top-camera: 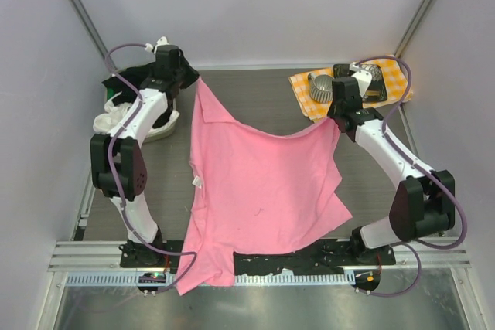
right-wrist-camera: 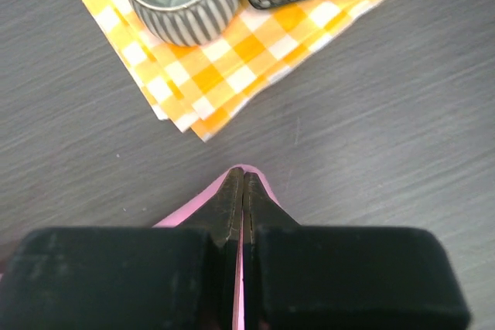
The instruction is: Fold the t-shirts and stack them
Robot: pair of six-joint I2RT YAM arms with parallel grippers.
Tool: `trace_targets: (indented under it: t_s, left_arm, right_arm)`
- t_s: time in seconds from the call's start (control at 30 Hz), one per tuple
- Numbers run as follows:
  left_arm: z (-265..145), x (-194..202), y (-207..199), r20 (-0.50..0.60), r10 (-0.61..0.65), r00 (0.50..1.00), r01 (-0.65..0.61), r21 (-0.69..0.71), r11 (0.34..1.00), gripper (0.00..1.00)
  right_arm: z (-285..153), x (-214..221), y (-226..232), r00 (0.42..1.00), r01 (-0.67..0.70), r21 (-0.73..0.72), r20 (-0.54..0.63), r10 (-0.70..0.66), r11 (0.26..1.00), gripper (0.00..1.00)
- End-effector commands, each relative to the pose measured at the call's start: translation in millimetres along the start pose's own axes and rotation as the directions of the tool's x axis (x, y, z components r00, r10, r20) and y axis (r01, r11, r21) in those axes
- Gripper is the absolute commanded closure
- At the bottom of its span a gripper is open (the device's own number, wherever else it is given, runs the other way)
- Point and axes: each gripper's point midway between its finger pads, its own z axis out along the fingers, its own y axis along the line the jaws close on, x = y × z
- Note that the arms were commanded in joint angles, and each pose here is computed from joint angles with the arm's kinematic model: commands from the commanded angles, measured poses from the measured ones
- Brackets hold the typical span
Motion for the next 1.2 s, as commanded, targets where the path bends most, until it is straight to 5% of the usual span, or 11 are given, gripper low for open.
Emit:
trace_targets:
  t_s: [0.0,0.4,0.53,0.63,0.83,1.03,1.17]
  left_arm:
    - [12.8,-39.9,-1.9,0.09,0.01,0.996,-0.01,-0.009,1.0,1.0]
    - [44.2,-79.2,22.8,0.104,-0.02,0.994,0.024,-0.041,0.999,1.0]
    - [25.0,-95.3,-2.1,0.133,-0.011,0.991,0.005,0.048,0.999,1.0]
    - [-21.4,-117.5,-38.2,0.199,-0.027,0.98,-0.01,0.181,0.983,1.0]
    - [-180.5,-161.4,-128.5,0.333,-0.052,0.941,-0.123,0.482,0.867,1.0]
    - [-364.0,-181.8,-173.1,0.525,-0.048,0.85,-0.323,0.591,0.739,1.0]
    - [-440.8,-177.6,-183.1,0.576,-0.04,0.816,-0.395,0.608,0.688,1.0]
  right_arm:
    - [7.1,-42.3,29.8,0.995,-0.045,-0.078,0.083,0.051,0.996,0.99]
    - [61.3,-41.8,60.2,0.999,-0.011,-0.074,0.039,0.014,0.997,0.99]
    - [41.5,-69.5,69.1,0.993,-0.032,-0.147,0.108,0.048,0.989,0.99]
    - [-8.8,-108.9,74.2,0.963,-0.044,-0.286,0.241,0.117,0.957,0.99]
    - [-151.6,-187.0,61.2,0.856,0.054,-0.501,0.469,0.219,0.863,0.99]
    - [-302.1,-234.6,25.9,0.718,0.17,-0.625,0.608,0.338,0.762,0.99]
    - [-364.7,-238.3,7.5,0.685,0.231,-0.659,0.633,0.361,0.716,0.99]
